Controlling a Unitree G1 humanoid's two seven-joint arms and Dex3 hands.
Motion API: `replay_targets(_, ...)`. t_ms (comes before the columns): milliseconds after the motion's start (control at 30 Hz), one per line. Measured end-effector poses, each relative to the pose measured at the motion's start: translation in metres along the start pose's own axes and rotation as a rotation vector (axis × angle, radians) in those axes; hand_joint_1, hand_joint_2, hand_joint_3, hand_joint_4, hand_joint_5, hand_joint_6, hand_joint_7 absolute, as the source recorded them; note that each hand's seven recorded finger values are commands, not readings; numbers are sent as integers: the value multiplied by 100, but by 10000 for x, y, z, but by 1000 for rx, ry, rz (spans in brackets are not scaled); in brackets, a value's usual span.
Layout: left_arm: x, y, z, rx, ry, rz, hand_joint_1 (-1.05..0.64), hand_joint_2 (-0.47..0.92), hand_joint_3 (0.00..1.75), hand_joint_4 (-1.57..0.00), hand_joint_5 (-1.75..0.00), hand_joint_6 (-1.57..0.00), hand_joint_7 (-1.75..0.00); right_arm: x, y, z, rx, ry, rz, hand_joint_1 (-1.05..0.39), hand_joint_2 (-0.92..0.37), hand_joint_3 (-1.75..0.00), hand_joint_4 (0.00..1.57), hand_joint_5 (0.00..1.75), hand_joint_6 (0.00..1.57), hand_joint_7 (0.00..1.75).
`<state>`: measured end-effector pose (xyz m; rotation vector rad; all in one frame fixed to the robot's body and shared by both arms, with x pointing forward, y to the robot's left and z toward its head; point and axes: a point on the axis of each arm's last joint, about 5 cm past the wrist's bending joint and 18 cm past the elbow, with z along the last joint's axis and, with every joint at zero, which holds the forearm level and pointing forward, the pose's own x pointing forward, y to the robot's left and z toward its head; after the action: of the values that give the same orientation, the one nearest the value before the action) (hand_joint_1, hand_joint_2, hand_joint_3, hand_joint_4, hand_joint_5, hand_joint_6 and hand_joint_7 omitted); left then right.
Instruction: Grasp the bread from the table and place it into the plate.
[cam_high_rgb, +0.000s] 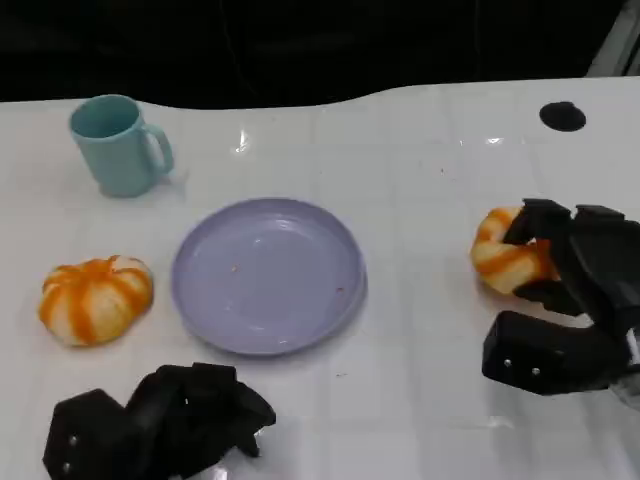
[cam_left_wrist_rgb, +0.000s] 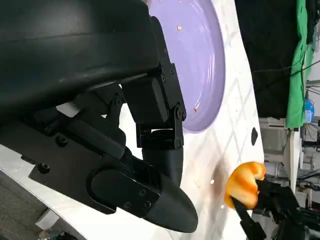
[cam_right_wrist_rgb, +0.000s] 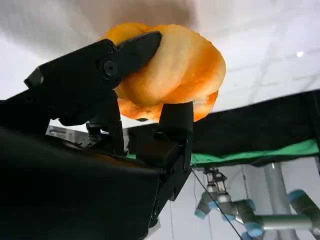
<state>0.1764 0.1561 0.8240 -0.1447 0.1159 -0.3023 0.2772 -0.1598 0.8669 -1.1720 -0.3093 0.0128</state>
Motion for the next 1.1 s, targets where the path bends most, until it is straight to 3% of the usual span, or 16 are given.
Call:
replay_targets(33, 0, 0, 0, 0, 0, 0, -105, 83, 0, -90, -150, -138, -62, 3, -8, 29, 28, -10, -15, 1, -46, -95, 93, 175, 78, 165)
replay_targets(100, 1, 1, 0, 0, -1, 0, -105, 83, 0, -90, -150, -138, -62, 10, -29, 97, 81, -41, -44, 1, -31, -124, 97, 175, 83, 160)
replay_targets(200, 1, 2, -1, 0, 0, 1, -105, 83, 0, -90, -150, -138, -62, 39, -51, 246, 177, -100, -86, 3, -23, -141, 101, 175, 85, 161)
replay_targets(300, 5, -5, -3, -2, 1, -1, -105, 83, 0, -90, -150, -138, -62, 70, -55, 402, 256, -165, -105, 3, -22, -145, 100, 175, 85, 161)
replay_targets(467, 5, -4, -3, -2, 0, 0, -105, 83, 0, -91, -150, -139, -62, 81, -18, 531, 314, -197, -88, 1, -20, -148, 101, 175, 83, 166)
replay_targets(833, 20, -13, -1, 2, -1, -3, -105, 83, 0, -90, -150, -139, -62, 225, 99, 1025, 403, -325, -22, -5, -20, -148, 97, 175, 80, 166)
replay_targets(1100, 25, -23, 0, 6, -2, -9, -105, 82, 0, -91, -150, -138, -61, 275, 225, 1214, 411, -400, 37, -11, -24, -143, 97, 175, 80, 165)
